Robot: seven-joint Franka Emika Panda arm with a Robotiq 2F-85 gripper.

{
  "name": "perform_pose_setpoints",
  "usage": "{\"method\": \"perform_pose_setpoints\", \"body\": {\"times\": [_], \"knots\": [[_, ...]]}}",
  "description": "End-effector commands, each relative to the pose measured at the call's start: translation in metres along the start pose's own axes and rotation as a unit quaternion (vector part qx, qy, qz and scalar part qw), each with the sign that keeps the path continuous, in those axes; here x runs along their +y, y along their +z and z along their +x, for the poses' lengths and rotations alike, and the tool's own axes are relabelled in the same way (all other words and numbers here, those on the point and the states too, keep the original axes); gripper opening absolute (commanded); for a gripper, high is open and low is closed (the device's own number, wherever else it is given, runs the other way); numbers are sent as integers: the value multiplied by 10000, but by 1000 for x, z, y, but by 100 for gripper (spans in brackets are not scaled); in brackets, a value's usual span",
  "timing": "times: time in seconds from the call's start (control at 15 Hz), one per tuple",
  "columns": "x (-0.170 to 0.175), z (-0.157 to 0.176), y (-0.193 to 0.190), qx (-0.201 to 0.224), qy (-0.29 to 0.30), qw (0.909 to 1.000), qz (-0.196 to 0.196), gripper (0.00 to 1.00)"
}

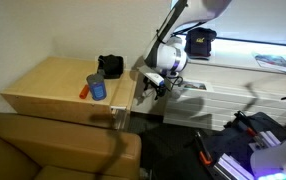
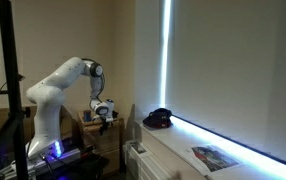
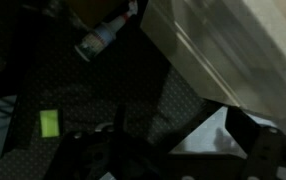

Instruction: Put the sock inside the bowl and close the top compartment

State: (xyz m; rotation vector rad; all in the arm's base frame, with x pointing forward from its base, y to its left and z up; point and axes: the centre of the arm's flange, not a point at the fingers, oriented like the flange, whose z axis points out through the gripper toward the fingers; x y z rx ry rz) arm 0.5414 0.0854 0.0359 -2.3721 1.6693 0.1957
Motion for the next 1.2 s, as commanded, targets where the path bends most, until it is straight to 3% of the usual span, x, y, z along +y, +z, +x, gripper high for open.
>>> {"method": "perform_pose_setpoints", "body": {"times": [0.0, 0.2, 0.33, 0.4, 0.47, 0.67, 1.0, 1.13], "knots": [[2, 10, 6, -495, -410, 9951, 748, 100], [-2, 12, 0, -910, -903, 9842, 1220, 100], [-1, 18, -2, -971, -1435, 9781, 1157, 100], [2, 25, 0, -697, -1618, 9804, 882, 100], [-5, 19, -8, -830, -1255, 9822, 1126, 100], [5, 29, 1, -718, -1435, 9825, 941, 100], [-8, 31, 32, -547, -1344, 9880, 522, 100], [3, 31, 25, -486, -1419, 9870, 574, 100]]}}
